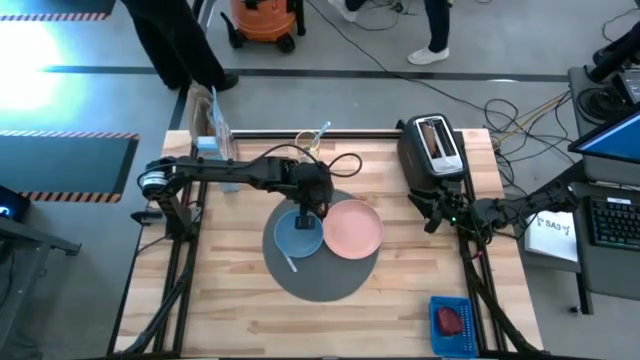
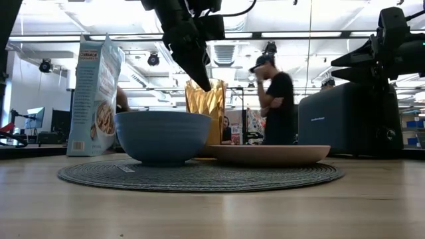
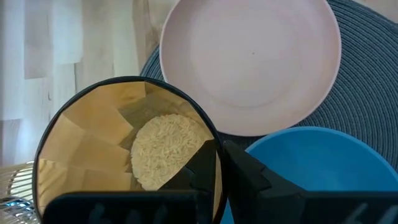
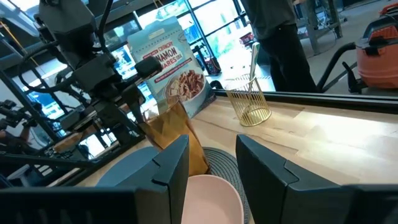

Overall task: Arrange a breakfast setting
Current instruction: Put the milk to the top middle of the gray table mat

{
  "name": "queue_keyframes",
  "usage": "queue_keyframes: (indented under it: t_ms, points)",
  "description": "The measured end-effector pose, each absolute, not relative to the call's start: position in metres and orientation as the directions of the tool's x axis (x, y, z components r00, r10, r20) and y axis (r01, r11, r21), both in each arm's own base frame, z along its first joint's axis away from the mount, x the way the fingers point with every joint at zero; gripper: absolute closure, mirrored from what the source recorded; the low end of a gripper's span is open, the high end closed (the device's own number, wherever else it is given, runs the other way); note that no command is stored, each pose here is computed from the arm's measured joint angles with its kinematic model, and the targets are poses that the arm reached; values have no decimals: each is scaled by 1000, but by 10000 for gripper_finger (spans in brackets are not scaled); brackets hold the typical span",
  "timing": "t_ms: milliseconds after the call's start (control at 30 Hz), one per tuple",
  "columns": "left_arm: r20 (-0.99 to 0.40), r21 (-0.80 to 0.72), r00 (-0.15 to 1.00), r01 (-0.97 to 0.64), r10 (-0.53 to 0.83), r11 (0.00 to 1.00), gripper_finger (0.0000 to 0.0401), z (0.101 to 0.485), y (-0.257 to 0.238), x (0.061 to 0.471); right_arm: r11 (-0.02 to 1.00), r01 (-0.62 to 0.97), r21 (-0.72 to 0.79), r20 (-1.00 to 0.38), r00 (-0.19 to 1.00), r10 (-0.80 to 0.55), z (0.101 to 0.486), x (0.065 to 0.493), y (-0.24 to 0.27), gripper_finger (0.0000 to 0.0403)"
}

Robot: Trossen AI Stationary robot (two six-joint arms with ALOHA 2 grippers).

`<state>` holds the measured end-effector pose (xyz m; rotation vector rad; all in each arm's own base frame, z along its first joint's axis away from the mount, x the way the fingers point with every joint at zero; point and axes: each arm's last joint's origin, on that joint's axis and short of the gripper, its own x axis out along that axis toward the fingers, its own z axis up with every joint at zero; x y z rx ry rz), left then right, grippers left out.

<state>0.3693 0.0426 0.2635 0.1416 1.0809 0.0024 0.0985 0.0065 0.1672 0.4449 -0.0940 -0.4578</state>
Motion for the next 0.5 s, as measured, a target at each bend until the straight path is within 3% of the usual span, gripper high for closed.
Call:
queue_keyframes:
  t_ms: [500]
  points:
    - [-877,146,464,11,125,989,390,264,44,369,803,406,436,-10,894,-447,167,99,6,280]
